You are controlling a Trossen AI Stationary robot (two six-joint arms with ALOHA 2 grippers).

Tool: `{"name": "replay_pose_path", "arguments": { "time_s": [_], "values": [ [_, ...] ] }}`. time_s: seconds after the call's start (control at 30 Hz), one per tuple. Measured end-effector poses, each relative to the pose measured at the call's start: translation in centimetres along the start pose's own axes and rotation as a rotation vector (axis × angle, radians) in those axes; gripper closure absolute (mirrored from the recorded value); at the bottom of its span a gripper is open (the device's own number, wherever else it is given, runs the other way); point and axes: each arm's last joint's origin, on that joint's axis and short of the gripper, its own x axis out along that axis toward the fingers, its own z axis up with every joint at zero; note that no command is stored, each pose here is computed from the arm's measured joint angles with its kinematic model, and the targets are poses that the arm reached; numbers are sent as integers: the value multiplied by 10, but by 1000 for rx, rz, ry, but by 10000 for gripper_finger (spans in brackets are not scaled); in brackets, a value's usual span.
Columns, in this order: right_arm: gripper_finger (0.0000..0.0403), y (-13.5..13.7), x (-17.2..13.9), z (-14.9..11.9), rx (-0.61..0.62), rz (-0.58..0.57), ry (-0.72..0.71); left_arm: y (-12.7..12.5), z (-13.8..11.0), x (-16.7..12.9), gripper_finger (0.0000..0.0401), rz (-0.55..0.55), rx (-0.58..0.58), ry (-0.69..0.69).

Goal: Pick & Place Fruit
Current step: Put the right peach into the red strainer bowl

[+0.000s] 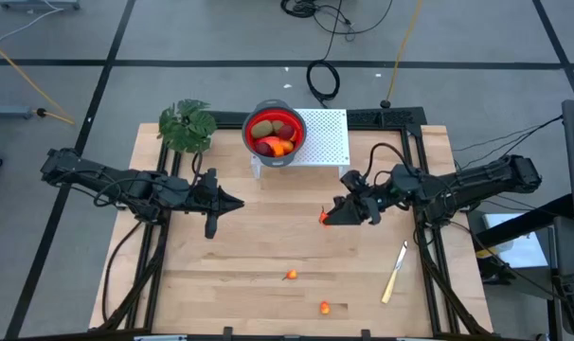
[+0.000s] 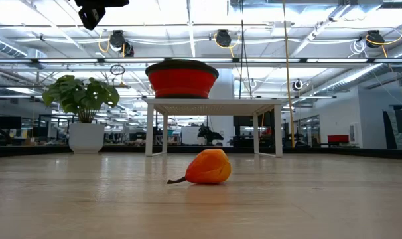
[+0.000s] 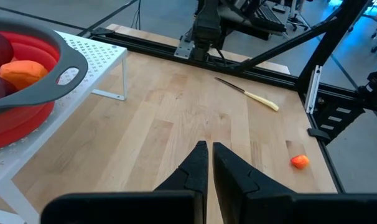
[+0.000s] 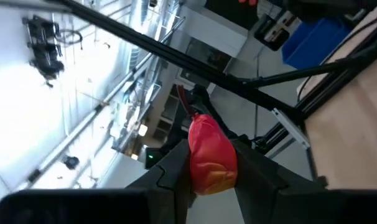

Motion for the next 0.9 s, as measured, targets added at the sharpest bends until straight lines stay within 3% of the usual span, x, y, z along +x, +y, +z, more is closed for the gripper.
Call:
{"name": "replay_pose_path", "arguments": {
  "time_s": [0.1, 0.6, 0.9],
  "values": [
    [309, 0, 0, 0, -117, -2, 1, 0, 0, 0, 380, 0, 1, 0],
    [309, 0, 0, -1, -1045, -1, 10, 0, 0, 0, 380, 0, 14, 0],
    [309, -4, 0, -2, -1362, -20, 44, 0, 0, 0, 380, 0, 13, 0]
  ]
}}
